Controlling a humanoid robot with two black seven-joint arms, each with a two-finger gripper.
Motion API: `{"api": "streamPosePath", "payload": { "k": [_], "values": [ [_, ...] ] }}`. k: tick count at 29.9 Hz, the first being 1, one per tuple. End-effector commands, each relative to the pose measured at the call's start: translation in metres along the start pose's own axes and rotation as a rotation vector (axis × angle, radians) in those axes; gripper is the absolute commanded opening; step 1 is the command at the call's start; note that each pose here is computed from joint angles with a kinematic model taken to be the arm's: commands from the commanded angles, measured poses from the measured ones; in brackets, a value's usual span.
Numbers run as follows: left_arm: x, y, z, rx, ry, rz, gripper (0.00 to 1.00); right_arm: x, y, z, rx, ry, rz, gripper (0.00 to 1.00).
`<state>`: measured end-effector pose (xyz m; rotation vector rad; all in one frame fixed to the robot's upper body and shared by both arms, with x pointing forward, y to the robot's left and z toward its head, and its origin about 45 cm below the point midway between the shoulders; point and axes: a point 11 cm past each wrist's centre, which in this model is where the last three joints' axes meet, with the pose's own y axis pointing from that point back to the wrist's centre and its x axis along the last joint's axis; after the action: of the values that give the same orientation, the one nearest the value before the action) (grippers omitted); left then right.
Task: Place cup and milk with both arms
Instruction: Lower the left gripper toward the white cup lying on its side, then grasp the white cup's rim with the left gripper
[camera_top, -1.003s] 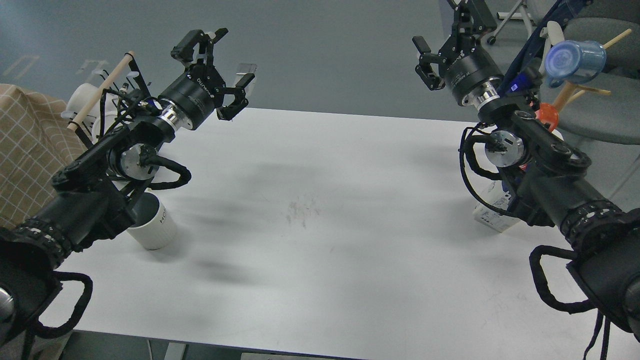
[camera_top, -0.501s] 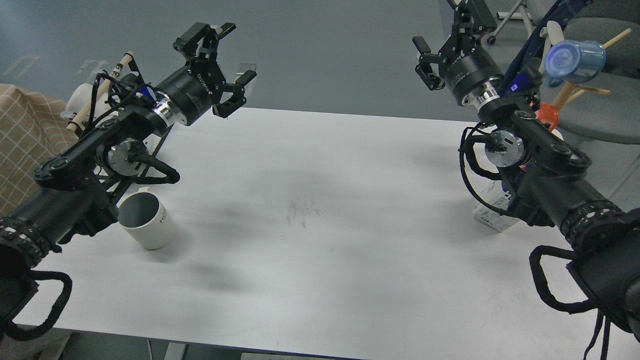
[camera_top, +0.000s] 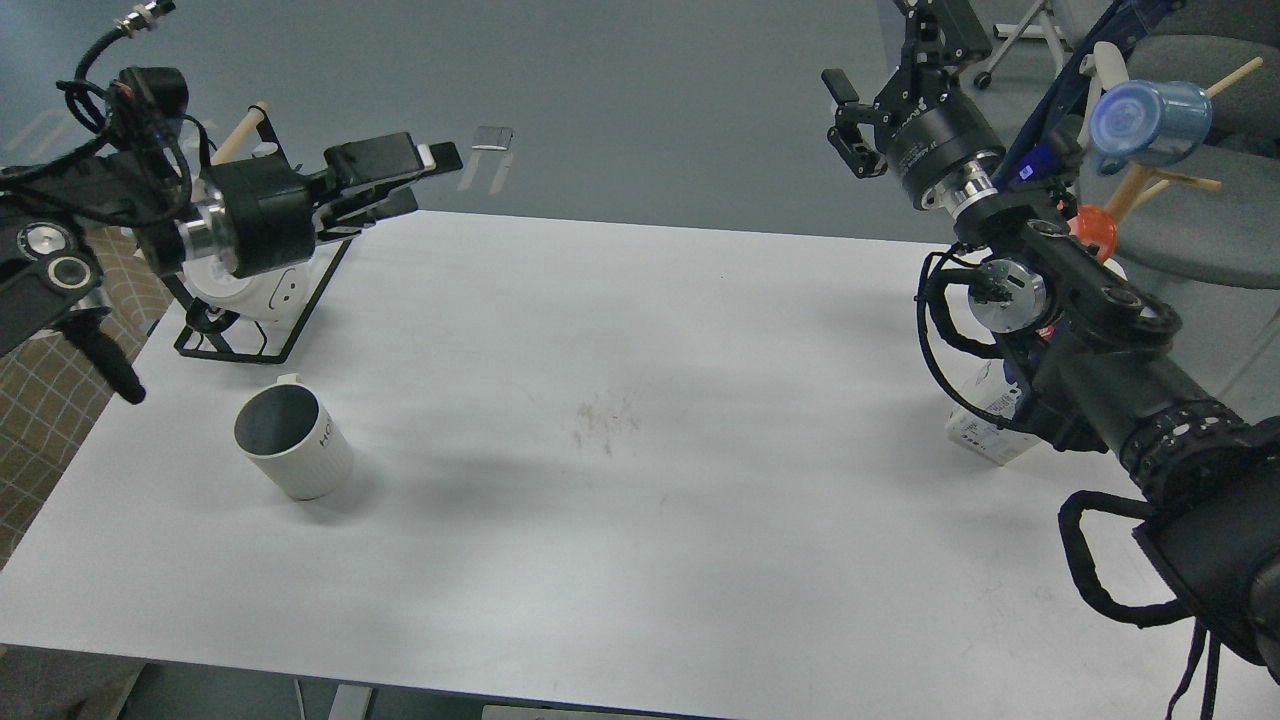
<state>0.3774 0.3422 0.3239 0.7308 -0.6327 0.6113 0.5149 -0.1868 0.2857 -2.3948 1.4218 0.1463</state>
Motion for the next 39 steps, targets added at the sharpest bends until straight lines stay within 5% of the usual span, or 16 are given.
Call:
{"api": "streamPosePath", "payload": {
  "k": [1,11,31,35,39],
  "values": [
    [-0.004,0.031,-0.018,0.079,-0.176,-0.060,0.98,-0.002,0.000,0.000,0.001,-0.003,-0.006,1.00],
    [-0.062,0.079,-0.090,0.268,-0.284,-0.313,0.98,-0.009,0.000,0.003,0.004,-0.014,-0.027,1.00],
    [-0.096,0.077,-0.143,0.370,-0.155,-0.354,0.98,-0.014,0.000,0.004,0.007,-0.024,-0.044,1.00],
    [-0.099,0.076,-0.144,0.369,-0.149,-0.362,0.93,-0.014,0.000,0.004,0.007,-0.024,-0.044,1.00],
    [-0.099,0.076,-0.144,0.368,-0.148,-0.360,0.70,-0.014,0.001,0.005,0.006,-0.024,-0.041,1.00]
  ]
}}
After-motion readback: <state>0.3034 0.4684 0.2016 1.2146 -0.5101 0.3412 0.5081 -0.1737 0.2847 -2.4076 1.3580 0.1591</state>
